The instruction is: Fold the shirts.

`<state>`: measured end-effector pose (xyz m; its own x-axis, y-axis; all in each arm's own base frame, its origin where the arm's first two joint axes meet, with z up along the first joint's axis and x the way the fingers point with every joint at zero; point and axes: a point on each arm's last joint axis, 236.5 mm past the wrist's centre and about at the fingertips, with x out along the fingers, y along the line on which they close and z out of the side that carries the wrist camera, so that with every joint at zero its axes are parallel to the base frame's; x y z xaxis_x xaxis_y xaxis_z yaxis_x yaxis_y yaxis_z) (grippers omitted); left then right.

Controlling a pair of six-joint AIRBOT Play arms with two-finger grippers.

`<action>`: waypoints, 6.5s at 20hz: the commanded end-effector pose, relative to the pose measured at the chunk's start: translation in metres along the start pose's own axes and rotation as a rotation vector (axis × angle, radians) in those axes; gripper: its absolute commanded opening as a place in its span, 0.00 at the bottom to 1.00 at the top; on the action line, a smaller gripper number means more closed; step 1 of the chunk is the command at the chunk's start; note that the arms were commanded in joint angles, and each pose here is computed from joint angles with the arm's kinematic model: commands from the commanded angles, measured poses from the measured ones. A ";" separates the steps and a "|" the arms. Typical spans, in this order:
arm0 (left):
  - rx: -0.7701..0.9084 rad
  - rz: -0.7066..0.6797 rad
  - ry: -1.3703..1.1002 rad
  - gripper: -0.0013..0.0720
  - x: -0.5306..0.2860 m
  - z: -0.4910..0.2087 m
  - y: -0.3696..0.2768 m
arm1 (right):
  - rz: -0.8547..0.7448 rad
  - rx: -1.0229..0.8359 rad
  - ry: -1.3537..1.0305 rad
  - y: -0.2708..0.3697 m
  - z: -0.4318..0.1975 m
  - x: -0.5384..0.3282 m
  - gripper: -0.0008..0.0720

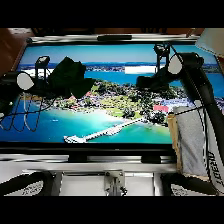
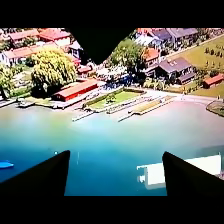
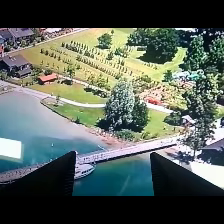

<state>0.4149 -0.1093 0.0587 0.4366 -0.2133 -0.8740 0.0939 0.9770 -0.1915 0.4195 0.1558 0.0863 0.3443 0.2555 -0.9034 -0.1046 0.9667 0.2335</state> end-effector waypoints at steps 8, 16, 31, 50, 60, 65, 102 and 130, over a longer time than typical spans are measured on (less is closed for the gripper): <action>-0.388 -0.083 -0.008 0.98 0.106 0.031 0.030 | -0.025 -0.118 -0.030 -0.005 0.007 0.000 0.81; -0.571 -0.199 -0.012 0.95 0.181 0.044 0.041 | -0.025 -0.129 -0.035 -0.005 0.009 0.000 0.81; 0.037 -0.601 -0.545 0.06 -0.103 0.161 -0.171 | -0.284 -0.220 -0.319 -0.052 0.010 -0.156 0.81; 0.116 -0.546 -0.002 0.94 -0.042 -0.039 -0.262 | -0.159 -0.071 -0.115 -0.050 -0.136 -0.175 0.81; -0.323 -0.334 0.323 0.94 0.076 -0.114 -0.080 | 0.022 -0.013 0.338 -0.039 -0.232 0.019 0.81; -0.377 -0.399 0.251 0.84 0.124 -0.117 -0.111 | 0.026 -0.031 0.406 -0.041 -0.240 0.039 0.81; 0.240 -0.579 -0.405 0.06 -0.108 0.016 -0.179 | 0.090 -0.328 -0.168 0.013 -0.076 -0.085 0.72; 0.625 -0.663 0.437 0.52 0.026 -0.206 -0.290 | -0.094 -0.135 -0.096 -0.031 -0.083 -0.102 0.72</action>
<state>0.2571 -0.3974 0.0794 -0.0351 -0.7327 -0.6797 0.7408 0.4374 -0.5098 0.3124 0.1114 0.1460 0.4571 0.2265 -0.8601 -0.2655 0.9577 0.1111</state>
